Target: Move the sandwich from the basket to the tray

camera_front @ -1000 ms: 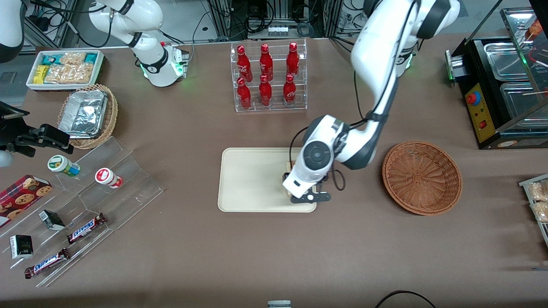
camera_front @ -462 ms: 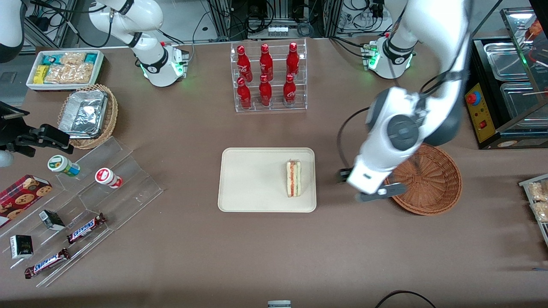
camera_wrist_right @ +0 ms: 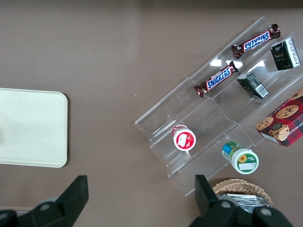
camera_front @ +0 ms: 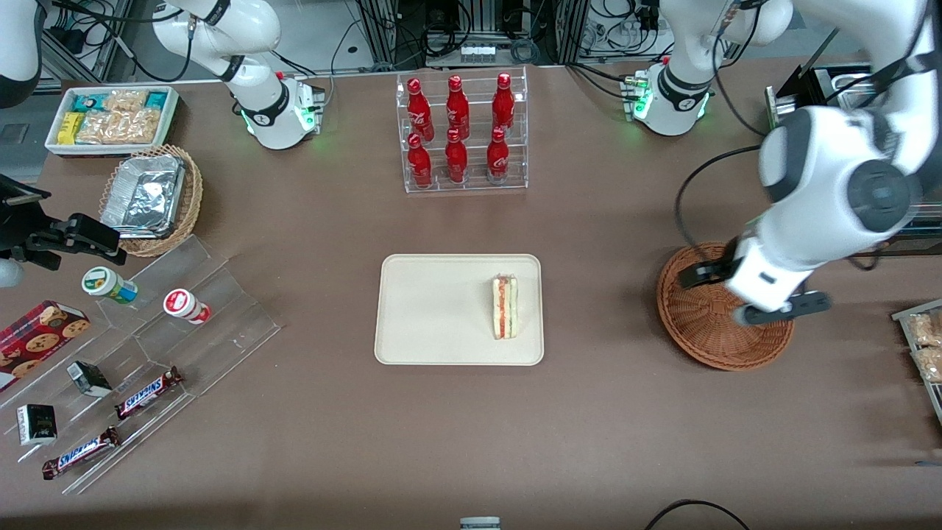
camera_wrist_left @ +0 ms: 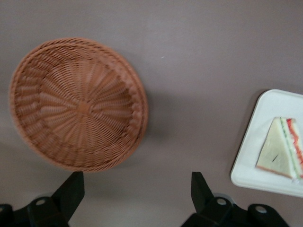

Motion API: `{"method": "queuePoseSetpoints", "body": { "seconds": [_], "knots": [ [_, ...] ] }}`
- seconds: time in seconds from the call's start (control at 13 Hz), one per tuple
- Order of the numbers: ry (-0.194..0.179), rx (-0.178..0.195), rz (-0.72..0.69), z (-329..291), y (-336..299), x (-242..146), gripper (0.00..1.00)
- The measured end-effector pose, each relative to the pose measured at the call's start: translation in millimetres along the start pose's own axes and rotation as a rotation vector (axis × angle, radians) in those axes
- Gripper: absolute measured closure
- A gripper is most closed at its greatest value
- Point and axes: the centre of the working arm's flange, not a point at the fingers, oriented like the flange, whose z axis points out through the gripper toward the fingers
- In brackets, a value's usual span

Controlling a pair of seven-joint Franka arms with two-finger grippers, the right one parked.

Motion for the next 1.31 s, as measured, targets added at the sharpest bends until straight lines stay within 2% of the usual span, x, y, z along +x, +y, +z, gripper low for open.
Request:
{"method": "queuePoseSetpoints", "body": {
  "seconds": [0.15,0.31,0.46,0.62,0.85,1.0,1.15,1.31],
  "knots": [
    [0.014,-0.012,-0.007,-23.4,-19.2,-6.1,0.00],
    [0.012,-0.027,-0.010,-51.2,-33.3,-21.3,0.00],
    [0.037,-0.039,-0.007,-76.3,-41.1,-33.9,0.00],
    [0.063,-0.011,0.006,-90.9,-42.8,-43.0,0.00],
    [0.073,0.049,0.021,-106.2,-45.9,-57.6,0.00],
    [0.091,0.087,0.042,-117.1,-40.8,-68.7,0.00],
    [0.102,0.091,0.056,-123.3,-33.7,-73.3,0.00],
    [0.094,0.087,0.051,-123.2,-35.7,-73.0,0.00]
  ]
}}
